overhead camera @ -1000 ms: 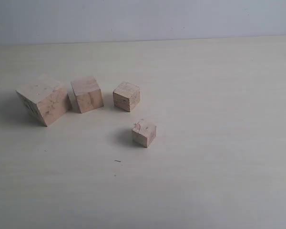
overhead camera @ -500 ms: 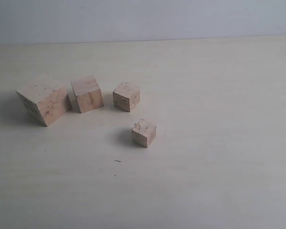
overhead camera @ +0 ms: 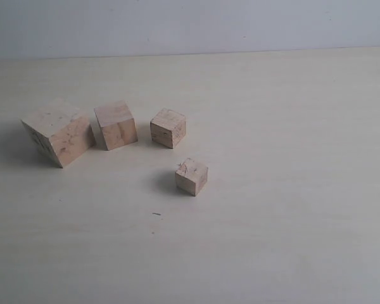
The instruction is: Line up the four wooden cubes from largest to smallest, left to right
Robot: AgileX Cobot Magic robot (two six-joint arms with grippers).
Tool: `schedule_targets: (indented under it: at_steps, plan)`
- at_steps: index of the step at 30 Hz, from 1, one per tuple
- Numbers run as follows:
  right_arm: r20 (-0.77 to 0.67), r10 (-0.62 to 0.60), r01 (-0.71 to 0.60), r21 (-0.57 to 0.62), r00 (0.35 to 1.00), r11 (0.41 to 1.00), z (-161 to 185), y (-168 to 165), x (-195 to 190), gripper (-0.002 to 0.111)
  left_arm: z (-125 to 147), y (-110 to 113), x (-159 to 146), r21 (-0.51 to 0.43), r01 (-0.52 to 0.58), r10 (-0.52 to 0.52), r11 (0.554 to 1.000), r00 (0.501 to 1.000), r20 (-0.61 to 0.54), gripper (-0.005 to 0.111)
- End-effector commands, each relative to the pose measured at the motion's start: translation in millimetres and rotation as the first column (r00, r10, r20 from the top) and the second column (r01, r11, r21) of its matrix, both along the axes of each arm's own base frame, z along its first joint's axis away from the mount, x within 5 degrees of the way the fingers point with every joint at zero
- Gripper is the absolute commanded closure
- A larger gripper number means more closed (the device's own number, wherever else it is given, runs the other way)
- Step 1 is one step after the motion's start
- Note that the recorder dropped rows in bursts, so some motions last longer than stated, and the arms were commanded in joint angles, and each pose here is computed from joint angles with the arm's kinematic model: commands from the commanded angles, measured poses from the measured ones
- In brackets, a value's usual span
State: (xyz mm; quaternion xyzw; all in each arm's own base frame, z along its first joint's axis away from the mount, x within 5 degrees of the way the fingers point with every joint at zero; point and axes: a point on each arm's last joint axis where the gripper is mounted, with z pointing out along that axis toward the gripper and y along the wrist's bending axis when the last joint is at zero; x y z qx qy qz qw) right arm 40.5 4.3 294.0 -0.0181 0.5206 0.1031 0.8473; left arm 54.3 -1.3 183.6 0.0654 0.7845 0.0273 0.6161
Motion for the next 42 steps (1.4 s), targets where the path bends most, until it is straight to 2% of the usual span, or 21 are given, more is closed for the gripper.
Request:
schedule_targets:
  at_steps: [1,3,5,8,9,11,13,14,19,22,24,27,28,31,33,37,40,42]
  plan:
    - [-0.245,0.001,-0.038,-0.145,0.97,0.989,47,9,19,0.108,1,0,0,0.001,-0.003,0.003,1.0,1.0,0.013,0.107]
    - [-0.417,-0.005,-0.085,-0.197,0.909,0.977,57,15,39,0.108,1,0,0,0.001,-0.003,0.003,1.0,1.0,0.013,0.107]
    - [-0.573,-0.005,-0.165,-0.244,0.819,0.956,64,24,65,0.108,1,0,0,0.001,-0.003,0.003,1.0,1.0,0.013,0.107]
    - [-0.748,0.102,-0.357,-0.188,0.655,0.915,70,48,96,0.108,1,0,0,0.001,-0.003,0.003,1.0,1.0,0.013,0.107]
    - [-0.791,0.134,-0.429,-0.173,0.597,0.887,68,57,105,0.108,1,0,0,0.001,-0.003,0.003,1.0,1.0,0.013,0.107]
    - [-0.85,0.202,-0.593,-0.15,0.486,0.791,66,80,118,0.108,1,0,0,0.001,-0.003,0.003,1.0,1.0,0.013,0.107]
    - [-0.871,0.243,-0.693,-0.142,0.427,0.707,63,98,129,0.108,1,0,0,0.001,-0.003,0.003,1.0,1.0,0.013,0.107]
    - [-0.879,0.267,-0.713,-0.111,0.396,0.693,60,105,136,0.108,1,0,0,0.001,-0.003,0.003,1.0,1.0,0.013,0.107]
    - [-0.861,0.39,-0.66,0.087,0.327,0.746,46,126,168,0.108,1,0,0,0.001,-0.003,0.003,1.0,1.0,0.013,0.107]
    - [-0.863,0.399,-0.623,0.133,0.31,0.771,32,133,185,0.108,1,0,0,0.001,-0.003,0.003,1.0,1.0,0.013,0.107]
    - [-0.865,0.394,-0.635,0.12,0.31,0.763,22,137,195,0.108,1,0,0,0.001,-0.003,0.003,1.0,1.0,0.013,0.107]
    - [-0.891,0.384,-0.709,0.108,0.242,0.697,-4,151,209,0.106,1,0,0,0.001,-0.003,0.003,1.0,1.0,0.013,0.107]
    - [-0.902,0.376,-0.758,0.089,0.214,0.646,-12,161,211,0.101,1,0,0,0.001,-0.003,0.003,1.0,1.0,0.013,0.107]
    - [-0.923,0.361,-0.833,0.095,0.131,0.545,-31,193,217,0.084,1,0,0,0.001,-0.003,0.003,1.0,1.0,0.013,0.107]
    - [-0.93,0.352,-0.873,0.08,0.109,0.48,-36,216,219,0.072,1,0,0,0.001,-0.003,0.003,1.0,1.0,0.013,0.107]
    - [-0.941,0.317,-0.936,0.004,0.115,0.351,-42,256,225,0.054,1,0,0,0.001,-0.003,0.003,1.0,1.0,0.013,0.107]
    - [-0.94,0.314,-0.956,-0.037,0.131,0.289,-44,282,228,0.044,1,0,0,0.001,-0.003,0.003,1.0,1.0,0.013,0.107]
    - [-0.934,0.328,-0.961,-0.052,0.143,0.27,-43,297,229,0.037,1,0,0,0.001,-0.003,0.003,1.0,1.0,0.013,0.107]
